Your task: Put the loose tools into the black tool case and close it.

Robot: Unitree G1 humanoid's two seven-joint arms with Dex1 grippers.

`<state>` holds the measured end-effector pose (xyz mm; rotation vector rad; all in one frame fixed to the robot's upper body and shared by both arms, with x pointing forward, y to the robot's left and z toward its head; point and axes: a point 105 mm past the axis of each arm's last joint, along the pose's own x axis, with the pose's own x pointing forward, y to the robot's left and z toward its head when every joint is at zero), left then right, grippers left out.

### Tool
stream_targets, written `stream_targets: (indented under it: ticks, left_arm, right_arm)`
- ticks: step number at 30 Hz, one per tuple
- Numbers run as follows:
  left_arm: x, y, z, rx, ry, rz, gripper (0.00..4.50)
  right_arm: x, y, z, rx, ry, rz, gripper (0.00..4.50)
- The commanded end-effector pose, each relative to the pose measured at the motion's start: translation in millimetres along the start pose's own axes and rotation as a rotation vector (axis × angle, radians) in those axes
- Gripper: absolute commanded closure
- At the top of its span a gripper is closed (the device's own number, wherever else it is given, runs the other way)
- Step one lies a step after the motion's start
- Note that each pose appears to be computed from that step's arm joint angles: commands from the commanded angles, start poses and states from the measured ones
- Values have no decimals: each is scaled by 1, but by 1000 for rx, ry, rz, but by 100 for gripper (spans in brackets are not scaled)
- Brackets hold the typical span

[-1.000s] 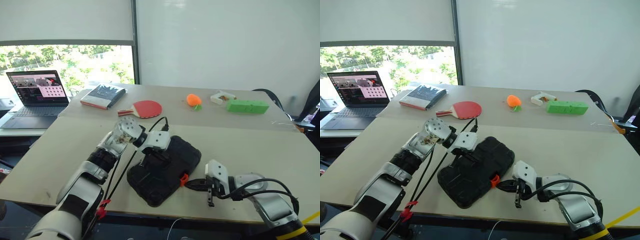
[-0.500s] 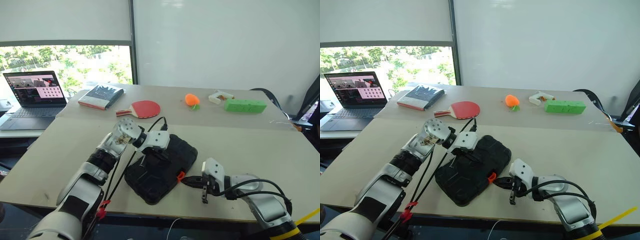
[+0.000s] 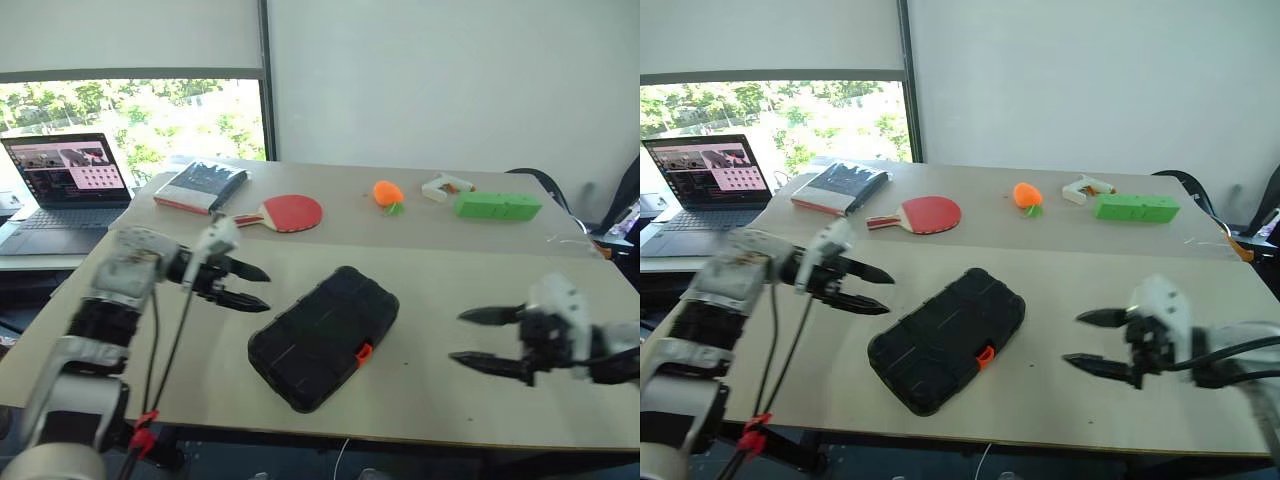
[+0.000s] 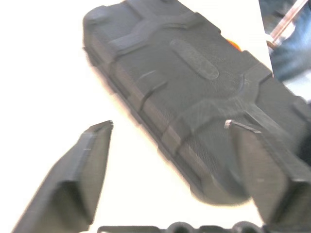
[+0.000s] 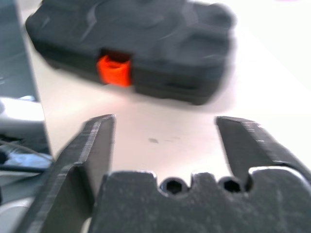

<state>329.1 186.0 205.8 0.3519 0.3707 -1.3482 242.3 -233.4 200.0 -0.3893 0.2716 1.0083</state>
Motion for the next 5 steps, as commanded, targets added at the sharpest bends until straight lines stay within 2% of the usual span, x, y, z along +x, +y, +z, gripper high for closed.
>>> stream_targets:
  ticks: [1,5]
  left_arm:
    - [-44,-9,7,-58,-60,113,13]
    - [-52,-11,8,-44,-98,208,13]
  right_arm:
    - [-24,-8,17,15,-35,-8,8]
    - [-22,-20,20,26,-80,-38,8]
